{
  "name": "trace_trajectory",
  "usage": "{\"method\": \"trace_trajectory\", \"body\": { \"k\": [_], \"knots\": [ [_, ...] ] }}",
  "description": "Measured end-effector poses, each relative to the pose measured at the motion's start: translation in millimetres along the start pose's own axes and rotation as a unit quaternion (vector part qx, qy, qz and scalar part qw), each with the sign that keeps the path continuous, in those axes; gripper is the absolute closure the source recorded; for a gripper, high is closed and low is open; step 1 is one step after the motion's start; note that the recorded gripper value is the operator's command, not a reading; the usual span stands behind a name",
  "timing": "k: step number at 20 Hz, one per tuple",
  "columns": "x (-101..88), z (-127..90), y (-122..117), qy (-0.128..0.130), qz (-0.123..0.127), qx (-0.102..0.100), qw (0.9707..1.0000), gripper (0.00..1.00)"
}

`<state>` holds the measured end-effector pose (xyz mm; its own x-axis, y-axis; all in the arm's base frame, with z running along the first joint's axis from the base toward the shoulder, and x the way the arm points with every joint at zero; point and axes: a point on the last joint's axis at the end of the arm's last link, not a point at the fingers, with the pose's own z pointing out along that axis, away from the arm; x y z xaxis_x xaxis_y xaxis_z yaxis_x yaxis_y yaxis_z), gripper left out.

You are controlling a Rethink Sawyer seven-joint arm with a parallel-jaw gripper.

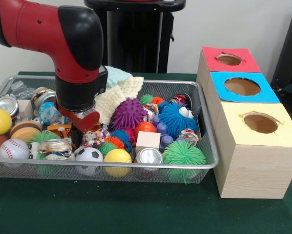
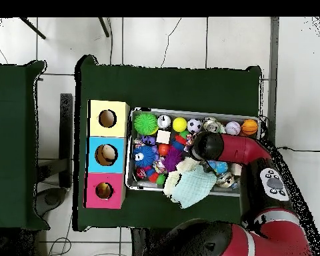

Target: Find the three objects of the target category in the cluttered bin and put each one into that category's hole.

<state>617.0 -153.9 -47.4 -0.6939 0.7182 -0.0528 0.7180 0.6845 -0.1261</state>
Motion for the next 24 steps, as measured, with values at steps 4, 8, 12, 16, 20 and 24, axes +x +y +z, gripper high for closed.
{"method": "trace_trajectory", "body": {
  "k": [4, 8, 12, 16, 20, 24],
  "knots": [
    [-1.4, 0.3, -1.6, 0.001, 0.002, -0.001, 1.0, 1.0],
    [-1.9, 0.2, -1.4, 0.001, 0.003, -0.002, 1.0, 0.0],
    [-1.3, 0.1, 1.8, 0.002, 0.002, -0.006, 1.0, 0.0],
    [-1.9, 0.3, 2.7, 0.003, 0.004, -0.009, 0.9999, 0.0],
    [-2.9, 0.4, 1.4, 0.004, 0.005, -0.009, 0.9999, 0.0],
    [-3.3, 0.0, 2.0, 0.004, 0.006, -0.011, 0.9999, 0.0]
  ]
}}
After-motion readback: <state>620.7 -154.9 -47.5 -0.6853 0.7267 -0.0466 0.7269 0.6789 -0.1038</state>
